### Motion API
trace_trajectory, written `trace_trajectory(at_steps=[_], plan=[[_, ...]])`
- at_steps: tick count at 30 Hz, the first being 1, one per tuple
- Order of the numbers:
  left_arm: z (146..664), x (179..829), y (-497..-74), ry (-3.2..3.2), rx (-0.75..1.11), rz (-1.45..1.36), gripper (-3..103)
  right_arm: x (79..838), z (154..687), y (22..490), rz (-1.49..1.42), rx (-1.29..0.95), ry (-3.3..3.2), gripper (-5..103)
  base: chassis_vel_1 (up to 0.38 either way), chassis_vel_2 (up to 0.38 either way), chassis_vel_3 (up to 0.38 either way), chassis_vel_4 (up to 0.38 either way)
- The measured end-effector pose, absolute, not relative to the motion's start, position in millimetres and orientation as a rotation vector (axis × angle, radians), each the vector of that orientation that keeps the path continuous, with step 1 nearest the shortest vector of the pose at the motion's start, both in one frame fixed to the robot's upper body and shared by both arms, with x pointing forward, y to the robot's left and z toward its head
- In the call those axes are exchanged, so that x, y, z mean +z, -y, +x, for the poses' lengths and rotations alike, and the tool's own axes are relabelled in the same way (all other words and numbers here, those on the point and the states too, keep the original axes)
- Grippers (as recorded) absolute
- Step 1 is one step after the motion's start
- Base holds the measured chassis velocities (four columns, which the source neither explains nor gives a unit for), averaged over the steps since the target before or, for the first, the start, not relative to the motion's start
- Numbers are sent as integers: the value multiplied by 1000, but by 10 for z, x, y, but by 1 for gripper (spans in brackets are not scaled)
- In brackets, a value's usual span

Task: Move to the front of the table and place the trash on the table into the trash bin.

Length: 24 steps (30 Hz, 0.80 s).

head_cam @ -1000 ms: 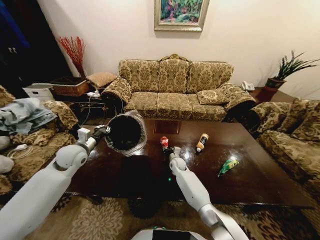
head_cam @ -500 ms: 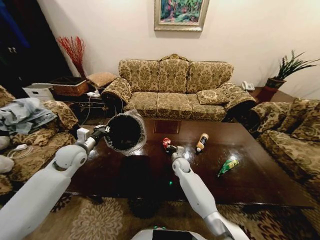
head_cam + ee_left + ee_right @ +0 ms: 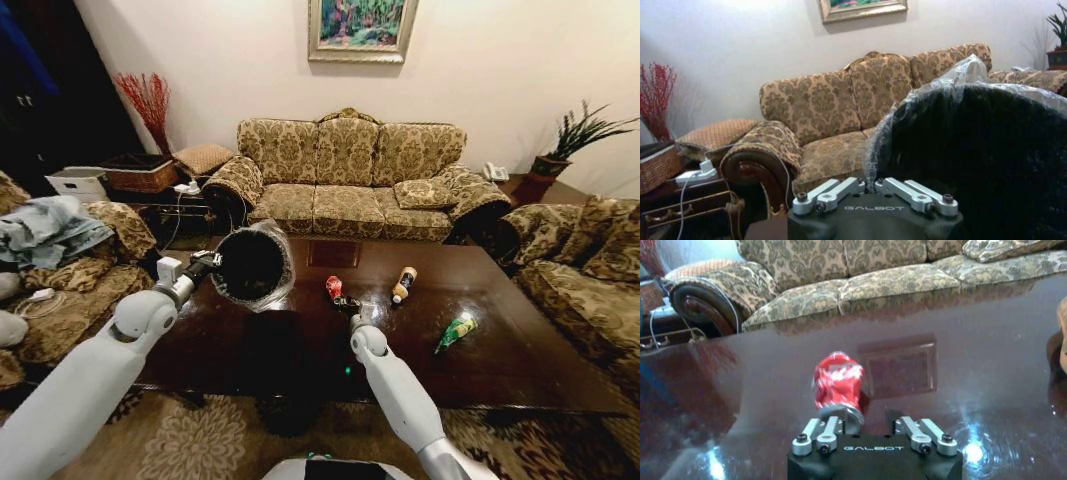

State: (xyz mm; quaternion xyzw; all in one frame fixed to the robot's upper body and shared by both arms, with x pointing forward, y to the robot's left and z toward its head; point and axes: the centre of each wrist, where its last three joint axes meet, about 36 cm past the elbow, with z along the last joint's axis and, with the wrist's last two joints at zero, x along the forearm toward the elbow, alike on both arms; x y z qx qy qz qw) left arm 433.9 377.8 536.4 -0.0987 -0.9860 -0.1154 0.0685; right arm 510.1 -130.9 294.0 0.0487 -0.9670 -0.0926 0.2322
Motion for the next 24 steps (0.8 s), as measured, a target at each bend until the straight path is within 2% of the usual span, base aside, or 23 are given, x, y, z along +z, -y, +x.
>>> trace_trajectory(at_steps=[2, 3, 5, 9, 10, 12, 14, 17, 23, 24], plan=[[4339, 5362, -3777, 2970, -347, -298, 2, 2925, 5111, 1310, 137, -252, 2653, 41, 0, 0, 0, 0], [4339, 5359, -3775, 2970, -345, -298, 2, 2913, 5125, 1305, 142, -250, 2650, 53, 0, 0, 0, 0], [4339, 5357, -3774, 2970, -344, -299, 2, 2905, 5142, 1292, 145, -248, 2648, 53, 0, 0, 0, 0], [4340, 5352, -3771, 2969, -343, -301, 2, 2915, 5222, 1238, 167, -249, 2653, 75, 0, 0, 0, 0], [4340, 5352, -3771, 2969, -343, -301, 2, 2915, 5222, 1238, 167, -249, 2653, 75, 0, 0, 0, 0], [4340, 5352, -3773, 2968, -344, -300, 2, 2946, 5235, 1202, 200, -260, 2665, 85, 0, 0, 0, 0], [4341, 5353, -3776, 2968, -344, -300, 2, 2966, 5242, 1179, 215, -264, 2669, 85, 0, 0, 0, 0], [4344, 5356, -3775, 2968, -345, -303, 2, 2990, 5349, 1093, 227, -256, 2679, 99, 0, 0, 0, 0], [4340, 5345, -3770, 2967, -341, -305, 2, 2881, 5502, 1064, 199, -241, 2670, 100, 0, 0, 0, 0], [4339, 5342, -3769, 2968, -340, -306, 2, 2834, 5532, 1066, 197, -237, 2661, 103, 0, 0, 0, 0]])
